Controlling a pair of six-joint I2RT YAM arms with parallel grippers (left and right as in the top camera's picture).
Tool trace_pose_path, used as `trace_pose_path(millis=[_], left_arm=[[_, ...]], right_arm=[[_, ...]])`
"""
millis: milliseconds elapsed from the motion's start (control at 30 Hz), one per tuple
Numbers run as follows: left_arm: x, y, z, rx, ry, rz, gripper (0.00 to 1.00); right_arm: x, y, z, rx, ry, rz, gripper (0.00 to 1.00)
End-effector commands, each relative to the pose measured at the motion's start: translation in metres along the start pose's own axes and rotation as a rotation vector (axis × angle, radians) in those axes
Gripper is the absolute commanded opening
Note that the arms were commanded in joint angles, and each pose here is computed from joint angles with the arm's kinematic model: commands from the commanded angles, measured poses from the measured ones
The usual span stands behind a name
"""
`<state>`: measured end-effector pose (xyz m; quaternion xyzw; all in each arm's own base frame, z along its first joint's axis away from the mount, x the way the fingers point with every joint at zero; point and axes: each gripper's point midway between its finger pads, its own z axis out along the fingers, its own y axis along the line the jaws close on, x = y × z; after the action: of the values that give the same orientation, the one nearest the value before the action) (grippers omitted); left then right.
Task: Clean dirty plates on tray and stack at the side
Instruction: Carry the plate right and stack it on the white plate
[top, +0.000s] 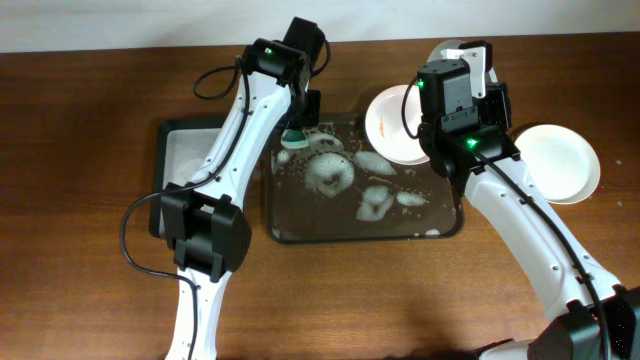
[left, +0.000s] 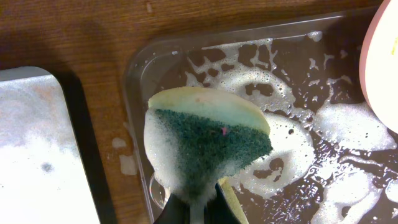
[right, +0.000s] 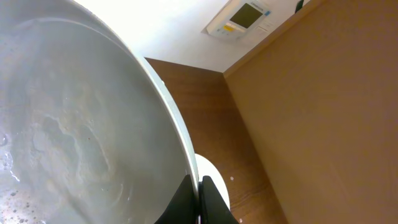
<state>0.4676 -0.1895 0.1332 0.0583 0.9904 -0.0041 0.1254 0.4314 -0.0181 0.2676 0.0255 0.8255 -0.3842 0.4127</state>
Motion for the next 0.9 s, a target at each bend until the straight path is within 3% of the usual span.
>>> trace_pose_path(millis=[0,367,867], left_arm=[[0.000,0.002,0.003,0.008,0.006,0.002,0.01],[0.001,0.000,0.003,0.019,0.010,0.002,0.01],[0.004,-0.002,0.003,0.030,0.024,0.002,0.01]], right_arm=[[-0.006,-0.002,-0.001,0.000,-0.011,0.021,0.04],[-0.042,0.001,-0.005,-0.034,-0.138,-0.003,0.04],[-0.048,0.007,-0.030,0.013,-0.163,0.019,0.04]])
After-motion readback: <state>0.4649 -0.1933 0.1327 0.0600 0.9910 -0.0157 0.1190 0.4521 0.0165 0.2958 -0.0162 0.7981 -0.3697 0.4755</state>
